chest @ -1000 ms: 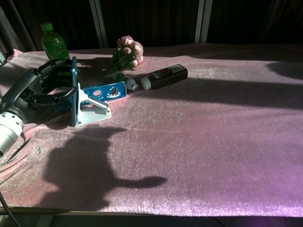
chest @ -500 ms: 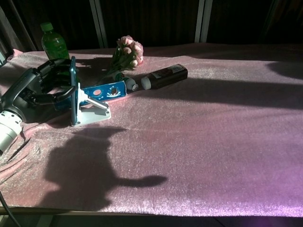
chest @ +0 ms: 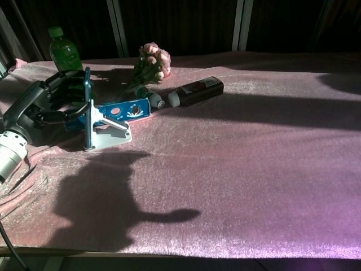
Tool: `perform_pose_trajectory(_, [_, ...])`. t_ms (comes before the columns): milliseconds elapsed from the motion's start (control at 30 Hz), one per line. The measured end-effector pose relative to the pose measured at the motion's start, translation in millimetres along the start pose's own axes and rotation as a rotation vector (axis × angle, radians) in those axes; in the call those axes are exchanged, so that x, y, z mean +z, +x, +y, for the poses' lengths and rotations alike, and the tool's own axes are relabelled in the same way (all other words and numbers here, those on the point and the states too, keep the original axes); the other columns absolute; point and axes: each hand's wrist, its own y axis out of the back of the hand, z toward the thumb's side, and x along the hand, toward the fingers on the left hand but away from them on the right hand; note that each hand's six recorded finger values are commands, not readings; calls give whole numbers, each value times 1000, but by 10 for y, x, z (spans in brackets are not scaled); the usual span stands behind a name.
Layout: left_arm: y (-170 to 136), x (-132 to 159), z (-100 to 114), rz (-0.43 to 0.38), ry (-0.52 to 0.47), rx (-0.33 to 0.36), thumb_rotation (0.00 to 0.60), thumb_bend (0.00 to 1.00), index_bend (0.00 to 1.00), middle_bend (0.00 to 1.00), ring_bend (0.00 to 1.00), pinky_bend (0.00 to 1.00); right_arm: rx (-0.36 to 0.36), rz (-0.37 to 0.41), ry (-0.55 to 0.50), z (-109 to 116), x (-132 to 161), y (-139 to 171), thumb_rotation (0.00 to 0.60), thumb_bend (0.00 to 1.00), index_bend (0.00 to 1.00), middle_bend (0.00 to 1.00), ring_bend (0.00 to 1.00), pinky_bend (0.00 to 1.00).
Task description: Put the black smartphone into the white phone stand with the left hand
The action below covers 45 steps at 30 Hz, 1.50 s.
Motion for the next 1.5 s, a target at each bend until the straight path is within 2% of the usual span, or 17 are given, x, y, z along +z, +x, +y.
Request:
perform_pose_trajectory(67, [-3,-1,-3,-2,5,-2,600,404,797,969,627,227,0,2,0,2,3,3,600,241,0,0,0,0])
perform_pose_trajectory(167, [-7,15,4,-15,16,2,600,367,694,866,528,190,-1,2,0,12,5,-7,600,241,0,0,0,0])
perform_pose_trajectory(233, [-12,22,11,-24,26,4,600,353,615,761,440,150,0,1,0,7,4,-15,600,241,0,0,0,0])
perform_pose_trajectory(400, [-25,-10,-11,-14,32,-26,600,326,322,426,186,69,-1,3,-1,0,6,1,600,241,0,0,0,0])
perform_pose_trajectory(633, [-25,-15,-5,-11,41,-37,600,308,118,177,36,31,-2,4,-1,3,6,-10,600,241,0,0,0,0])
perform_pose_trajectory(800, [-19,12,32,-22,53,-26,600,294,13,41,0,17,-7,5,-3,22,12,4,600,241,0,0,0,0])
perform_pose_trajectory(900, [-30,35,55,-32,74,-27,600,283,0,1,0,11,-5,6,-2,23,12,-2,600,241,0,0,0,0])
perform_pose_trajectory(1133, [-116,133,123,-77,117,-38,600,282,0,0,0,4,-9,6,0,27,15,11,600,241,0,0,0,0])
perform_pose_trajectory(1267, [-231,242,286,-126,150,-14,600,286,0,0,0,4,-10,2,0,24,8,8,600,241,0,0,0,0])
perform_pose_trajectory(1367, [-357,292,488,-139,232,6,600,312,0,0,0,1,-9,-5,4,0,3,-5,600,241,0,0,0,0])
perform_pose_trajectory(1500, [-589,309,824,-97,441,17,600,329,0,5,0,0,-4,-12,11,-10,3,-19,600,241,0,0,0,0])
